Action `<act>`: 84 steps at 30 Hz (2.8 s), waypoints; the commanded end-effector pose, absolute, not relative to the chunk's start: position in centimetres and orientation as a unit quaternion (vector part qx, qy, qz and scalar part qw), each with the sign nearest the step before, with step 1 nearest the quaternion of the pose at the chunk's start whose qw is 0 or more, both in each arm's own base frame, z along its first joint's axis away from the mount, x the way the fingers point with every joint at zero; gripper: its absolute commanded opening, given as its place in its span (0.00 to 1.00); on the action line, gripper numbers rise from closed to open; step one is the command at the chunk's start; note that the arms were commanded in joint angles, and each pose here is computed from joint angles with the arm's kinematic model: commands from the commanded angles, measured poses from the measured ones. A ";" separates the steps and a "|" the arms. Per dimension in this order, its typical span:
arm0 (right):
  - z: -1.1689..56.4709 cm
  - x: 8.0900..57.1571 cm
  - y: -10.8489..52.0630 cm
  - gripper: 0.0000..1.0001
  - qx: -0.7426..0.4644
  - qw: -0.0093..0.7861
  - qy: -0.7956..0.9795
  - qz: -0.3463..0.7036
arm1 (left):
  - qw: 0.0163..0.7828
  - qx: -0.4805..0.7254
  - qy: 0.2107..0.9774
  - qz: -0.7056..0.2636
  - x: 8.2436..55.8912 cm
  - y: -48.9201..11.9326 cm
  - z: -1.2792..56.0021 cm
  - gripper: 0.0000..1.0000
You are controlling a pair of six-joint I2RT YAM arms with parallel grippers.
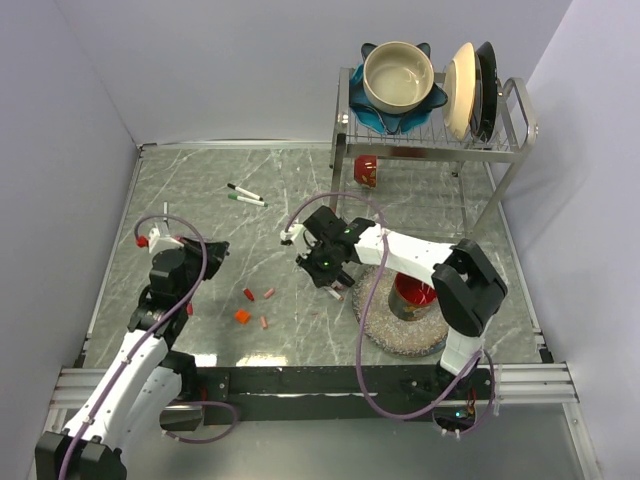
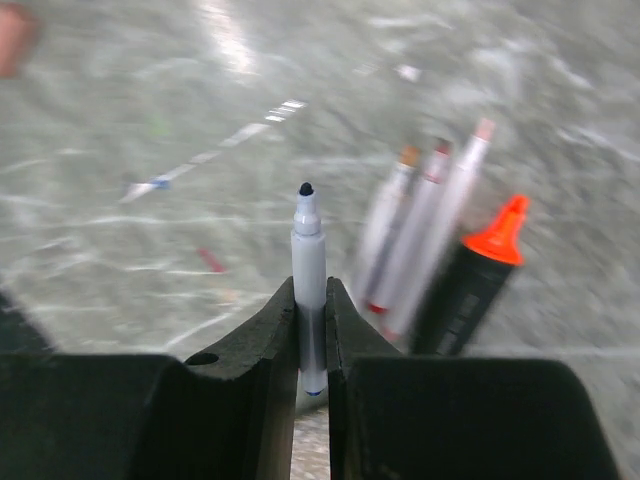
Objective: Open the pen caps
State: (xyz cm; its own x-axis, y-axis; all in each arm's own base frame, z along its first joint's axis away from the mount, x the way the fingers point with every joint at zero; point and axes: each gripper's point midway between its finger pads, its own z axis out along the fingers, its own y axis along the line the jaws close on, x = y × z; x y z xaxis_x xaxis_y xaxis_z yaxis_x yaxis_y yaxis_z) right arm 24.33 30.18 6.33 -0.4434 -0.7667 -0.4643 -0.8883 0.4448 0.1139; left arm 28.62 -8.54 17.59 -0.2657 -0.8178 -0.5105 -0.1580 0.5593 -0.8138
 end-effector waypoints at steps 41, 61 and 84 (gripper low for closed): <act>4.7 28.8 27.4 0.30 -0.470 0.182 0.861 0.064 | 0.414 -0.313 0.784 -0.341 25.1 -10.5 10.8 0.01; 8.6 28.5 28.4 0.46 -0.474 0.220 0.845 0.110 | 0.295 -0.327 0.861 -0.255 22.9 -10.5 6.5 0.02; 10.6 28.4 28.6 0.50 -0.473 0.242 0.837 0.133 | 0.273 -0.332 0.883 -0.190 22.8 -10.0 5.3 0.46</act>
